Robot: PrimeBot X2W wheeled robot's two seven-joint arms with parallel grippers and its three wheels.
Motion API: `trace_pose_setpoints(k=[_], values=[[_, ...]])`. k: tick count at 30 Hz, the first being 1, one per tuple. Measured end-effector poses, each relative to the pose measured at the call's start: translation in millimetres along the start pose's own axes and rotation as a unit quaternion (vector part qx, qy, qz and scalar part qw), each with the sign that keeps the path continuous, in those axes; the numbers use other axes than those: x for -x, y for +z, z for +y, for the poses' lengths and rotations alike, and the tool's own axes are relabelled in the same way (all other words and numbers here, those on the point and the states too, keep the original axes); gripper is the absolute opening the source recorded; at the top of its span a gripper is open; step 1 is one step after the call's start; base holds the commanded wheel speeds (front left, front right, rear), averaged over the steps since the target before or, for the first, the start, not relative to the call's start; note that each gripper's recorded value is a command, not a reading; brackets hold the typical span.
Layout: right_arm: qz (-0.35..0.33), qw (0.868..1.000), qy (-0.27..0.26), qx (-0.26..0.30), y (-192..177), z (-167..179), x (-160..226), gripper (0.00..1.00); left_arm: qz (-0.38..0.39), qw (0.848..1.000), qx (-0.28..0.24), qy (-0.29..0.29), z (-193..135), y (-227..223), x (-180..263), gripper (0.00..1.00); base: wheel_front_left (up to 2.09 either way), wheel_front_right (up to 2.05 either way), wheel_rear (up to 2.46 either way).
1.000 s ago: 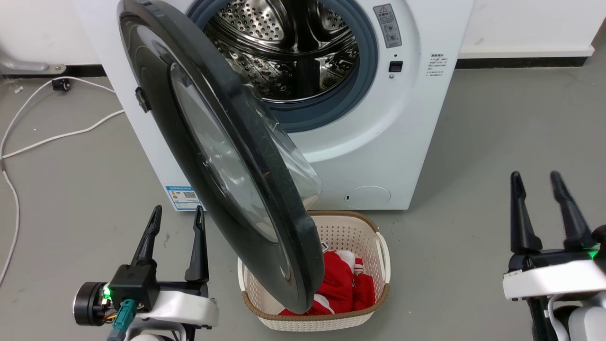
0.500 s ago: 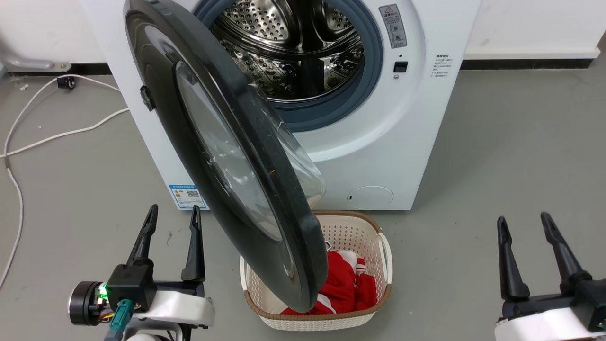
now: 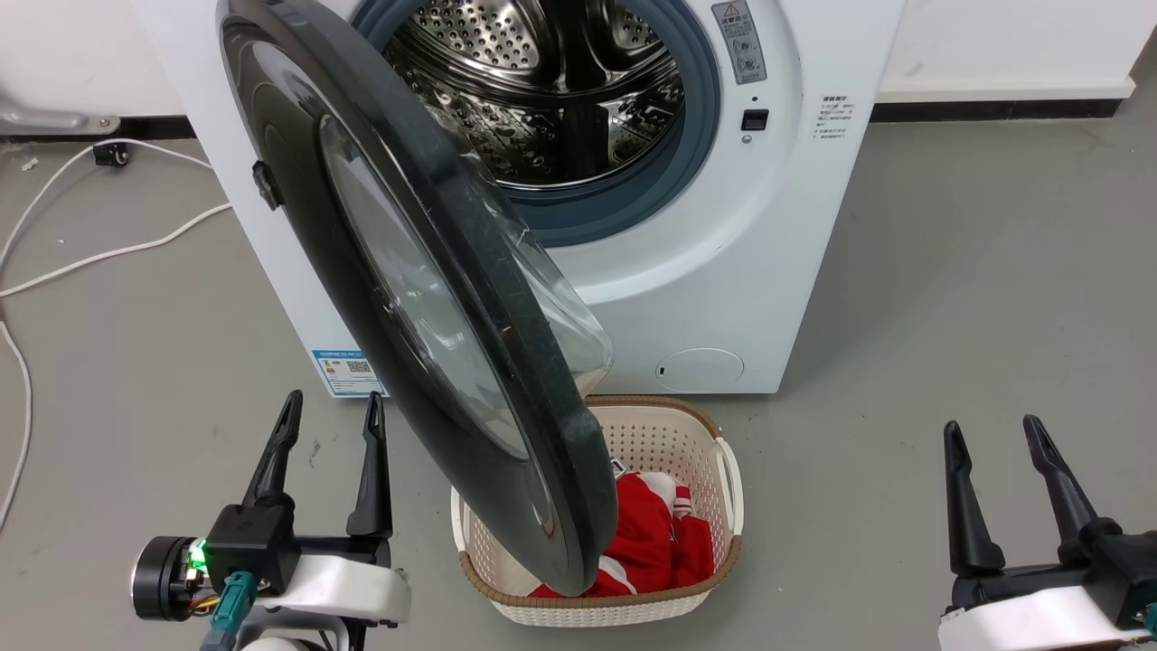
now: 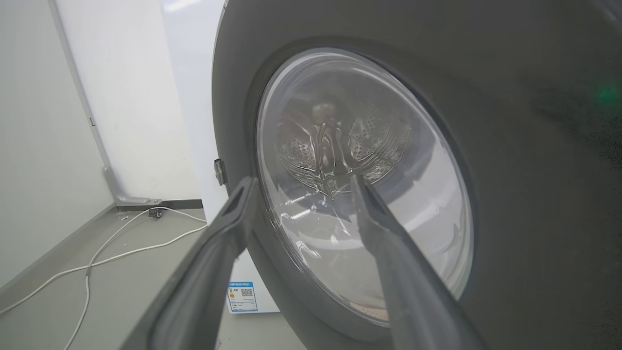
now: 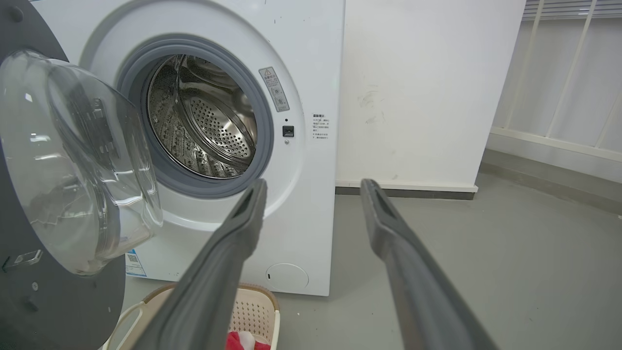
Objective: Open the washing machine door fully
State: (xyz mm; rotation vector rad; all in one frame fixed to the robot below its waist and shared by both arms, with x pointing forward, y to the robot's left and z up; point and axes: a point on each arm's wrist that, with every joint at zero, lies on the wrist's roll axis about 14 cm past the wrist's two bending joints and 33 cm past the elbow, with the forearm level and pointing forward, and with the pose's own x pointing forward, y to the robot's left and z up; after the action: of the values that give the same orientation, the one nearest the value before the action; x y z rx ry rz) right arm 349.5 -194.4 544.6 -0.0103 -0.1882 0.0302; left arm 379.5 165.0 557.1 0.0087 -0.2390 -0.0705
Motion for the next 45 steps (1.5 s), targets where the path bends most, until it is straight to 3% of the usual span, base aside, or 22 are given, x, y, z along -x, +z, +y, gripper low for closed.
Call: trace_pose_setpoints(k=[1,2,3,4,5,6,17,27,34,38,39,42,45], values=[[0.000,1.000,0.000,-0.002,0,0,-1,1.00,0.000,1.000,0.000,0.000,0,0,0,1.00,0.00,0.00,0.00],[0.000,1.000,0.000,-0.002,0,0,-1,1.00,0.001,1.000,0.000,0.000,0,-1,0,0.81,0.00,0.00,0.00],[0.000,1.000,0.000,-0.002,-1,0,-1,1.00,0.001,1.000,0.000,0.000,0,-1,0,0.48,0.00,0.00,0.00],[0.001,1.000,0.000,-0.003,-1,0,-1,1.00,0.001,1.000,0.000,0.000,0,-1,0,0.48,0.00,0.00,0.00],[0.002,1.000,0.000,-0.003,-2,0,-1,1.00,0.002,1.000,0.001,0.000,0,-1,0,0.13,0.00,0.00,0.00],[0.002,1.000,0.001,-0.003,-2,1,-1,1.00,0.002,1.000,0.001,0.000,0,-2,0,0.00,0.00,0.00,0.00],[0.001,1.000,0.001,-0.013,-3,2,-3,1.00,-0.003,1.000,0.005,0.002,2,1,-2,0.00,0.00,0.00,0.00],[0.000,1.000,-0.004,-0.023,-3,-1,-5,1.00,-0.127,0.992,-0.007,0.008,8,80,-18,0.00,0.00,0.00,0.00],[0.003,1.000,-0.004,-0.024,-6,-1,-6,1.00,-0.265,0.964,-0.016,-0.022,-11,168,-17,0.00,0.00,0.00,0.00],[0.007,1.000,-0.004,-0.026,-8,0,-6,1.00,-0.349,0.936,-0.015,-0.055,-33,219,-8,0.00,0.00,0.00,0.00],[0.009,1.000,-0.005,-0.026,-10,-1,-6,1.00,-0.390,0.917,-0.007,-0.087,-52,243,0,0.00,0.00,0.00,0.00],[0.010,1.000,-0.006,-0.027,-10,-2,-5,1.00,-0.400,0.907,0.012,-0.129,-75,249,5,0.00,0.00,0.00,0.00],[0.009,1.000,-0.010,-0.028,-10,-4,-4,1.00,-0.378,0.908,0.039,-0.177,-103,238,6,0.00,0.00,0.00,0.00]])
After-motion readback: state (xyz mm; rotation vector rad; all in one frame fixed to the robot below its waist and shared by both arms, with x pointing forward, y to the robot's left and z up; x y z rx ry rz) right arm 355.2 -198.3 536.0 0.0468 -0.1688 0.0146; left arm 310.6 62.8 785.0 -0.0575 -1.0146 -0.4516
